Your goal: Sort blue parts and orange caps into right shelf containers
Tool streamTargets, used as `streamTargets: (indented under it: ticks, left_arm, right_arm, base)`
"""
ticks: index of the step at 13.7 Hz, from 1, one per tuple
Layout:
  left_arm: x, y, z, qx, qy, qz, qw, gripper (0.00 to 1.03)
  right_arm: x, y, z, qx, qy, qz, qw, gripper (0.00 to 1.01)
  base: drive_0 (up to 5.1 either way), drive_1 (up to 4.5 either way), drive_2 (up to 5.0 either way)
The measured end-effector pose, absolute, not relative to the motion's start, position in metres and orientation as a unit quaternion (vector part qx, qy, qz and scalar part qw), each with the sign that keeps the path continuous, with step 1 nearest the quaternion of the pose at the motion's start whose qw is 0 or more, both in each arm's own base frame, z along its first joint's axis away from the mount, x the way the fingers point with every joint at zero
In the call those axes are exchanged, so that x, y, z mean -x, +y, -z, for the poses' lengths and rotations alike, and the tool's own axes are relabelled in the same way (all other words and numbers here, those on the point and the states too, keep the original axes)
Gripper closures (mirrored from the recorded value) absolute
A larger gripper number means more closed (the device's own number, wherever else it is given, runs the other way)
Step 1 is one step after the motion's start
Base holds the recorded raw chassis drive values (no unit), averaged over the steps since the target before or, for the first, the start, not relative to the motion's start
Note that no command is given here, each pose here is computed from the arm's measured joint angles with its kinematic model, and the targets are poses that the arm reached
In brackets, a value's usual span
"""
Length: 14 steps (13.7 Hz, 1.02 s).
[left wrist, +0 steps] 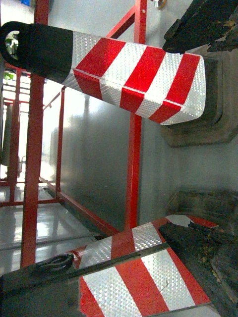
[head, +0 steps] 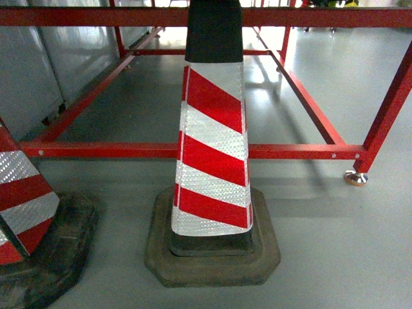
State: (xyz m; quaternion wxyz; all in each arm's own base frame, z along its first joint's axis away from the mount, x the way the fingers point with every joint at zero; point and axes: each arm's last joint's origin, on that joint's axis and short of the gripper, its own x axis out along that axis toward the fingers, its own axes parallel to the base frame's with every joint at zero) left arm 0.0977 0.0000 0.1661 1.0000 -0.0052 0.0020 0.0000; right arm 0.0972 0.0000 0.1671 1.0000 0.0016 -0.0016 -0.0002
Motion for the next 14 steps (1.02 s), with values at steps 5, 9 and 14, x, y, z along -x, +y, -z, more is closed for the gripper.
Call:
streamTargets:
  ticks: [5, 9, 14]
  left_arm:
    - [-0.0977, 0.0001, -0.166, 0.005, 0.003, -0.001, 1.0, 0.05]
    - [-0.0977, 0.0, -0.166, 0.005, 0.002, -0.001, 1.0, 0.05]
    - [-0.0977, 0.0, -0.1661, 0.005, 0.002, 0.0, 1.0, 0.05]
  right_arm:
    - [-0.0972, 0.0, -0.1669, -0.002, -0.001, 0.0, 1.0, 0.03]
    - [-0.0972, 0.0, -0.167, -0.002, -0.001, 0.0, 1.0, 0.03]
    - [-0.0972, 0.0, -0.1671, -0.001, -0.001, 0.0, 1.0, 0.03]
  base:
    - [0.0, 0.0, 0.0]
    - [0.0, 0.0, 0.0]
    - [0.0, 0.0, 0.0]
